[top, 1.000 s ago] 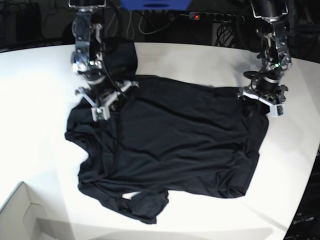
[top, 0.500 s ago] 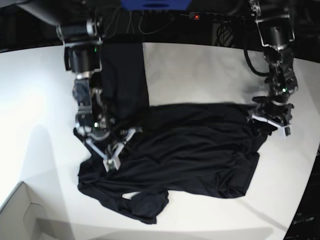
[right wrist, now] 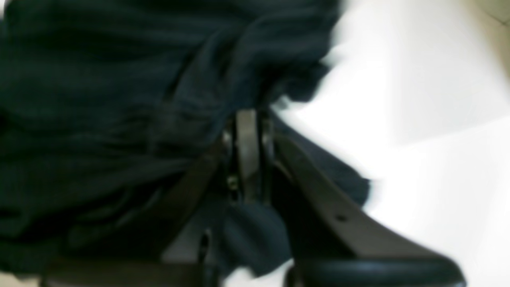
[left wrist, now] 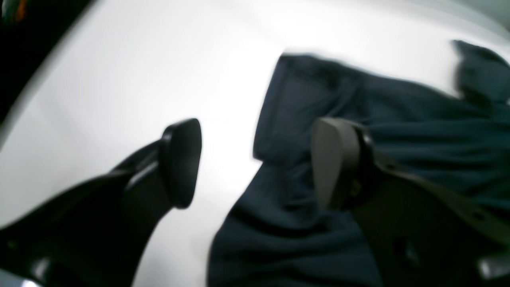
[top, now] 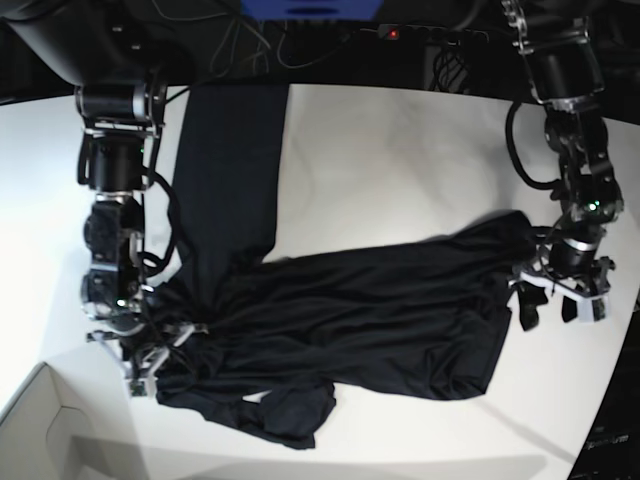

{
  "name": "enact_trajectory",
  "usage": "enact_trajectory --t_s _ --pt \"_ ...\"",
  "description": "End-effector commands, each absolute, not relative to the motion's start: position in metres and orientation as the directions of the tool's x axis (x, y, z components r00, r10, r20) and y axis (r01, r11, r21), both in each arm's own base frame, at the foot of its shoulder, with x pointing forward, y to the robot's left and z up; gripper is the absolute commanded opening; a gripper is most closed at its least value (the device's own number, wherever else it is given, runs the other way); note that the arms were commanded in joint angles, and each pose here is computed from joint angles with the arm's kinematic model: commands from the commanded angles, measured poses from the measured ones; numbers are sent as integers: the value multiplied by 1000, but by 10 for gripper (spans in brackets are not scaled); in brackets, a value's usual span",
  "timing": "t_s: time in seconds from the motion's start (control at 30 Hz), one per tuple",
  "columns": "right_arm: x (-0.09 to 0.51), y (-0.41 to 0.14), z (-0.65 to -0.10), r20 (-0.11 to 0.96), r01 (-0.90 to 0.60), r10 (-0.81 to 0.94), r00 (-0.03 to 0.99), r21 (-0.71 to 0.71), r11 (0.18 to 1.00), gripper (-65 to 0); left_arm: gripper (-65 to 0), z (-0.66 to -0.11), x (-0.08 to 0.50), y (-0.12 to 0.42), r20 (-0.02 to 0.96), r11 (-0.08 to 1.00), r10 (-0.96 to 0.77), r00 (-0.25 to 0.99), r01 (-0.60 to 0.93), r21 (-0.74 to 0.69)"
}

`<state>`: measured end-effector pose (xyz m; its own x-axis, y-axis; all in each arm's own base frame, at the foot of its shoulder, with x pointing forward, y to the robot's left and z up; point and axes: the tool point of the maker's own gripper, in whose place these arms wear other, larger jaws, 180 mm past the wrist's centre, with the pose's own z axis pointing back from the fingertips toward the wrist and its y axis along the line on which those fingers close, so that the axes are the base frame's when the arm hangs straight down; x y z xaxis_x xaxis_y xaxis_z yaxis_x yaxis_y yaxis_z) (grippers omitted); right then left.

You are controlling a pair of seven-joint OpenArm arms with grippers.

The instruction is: Layout the t-shirt on the table in an organized manner, then fold the t-shirt properly

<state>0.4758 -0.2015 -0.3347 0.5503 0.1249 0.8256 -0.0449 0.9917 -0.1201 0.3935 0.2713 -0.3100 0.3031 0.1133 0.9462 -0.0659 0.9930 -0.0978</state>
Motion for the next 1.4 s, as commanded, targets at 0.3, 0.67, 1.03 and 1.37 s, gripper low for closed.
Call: enact_trajectory --t_s 0.3,0.67,1.03,1.37 --pt "409 -221 -256 909 37 197 366 -226 973 -476 -231 -312 314 51 892 909 105 441 321 -266" --pt "342 -247 -277 881 98 194 431 -259 961 -476 -230 -399 235 -73 774 753 -201 601 600 -271" --pt "326 -248 -291 861 87 196 469 -266 960 -476 -264 -434 209 -114 712 660 -338 616 694 -287" --pt "317 -246 -302 846 68 203 494 -270 961 -477 -650 -429 267 -27 734 811 -252 630 552 -196"
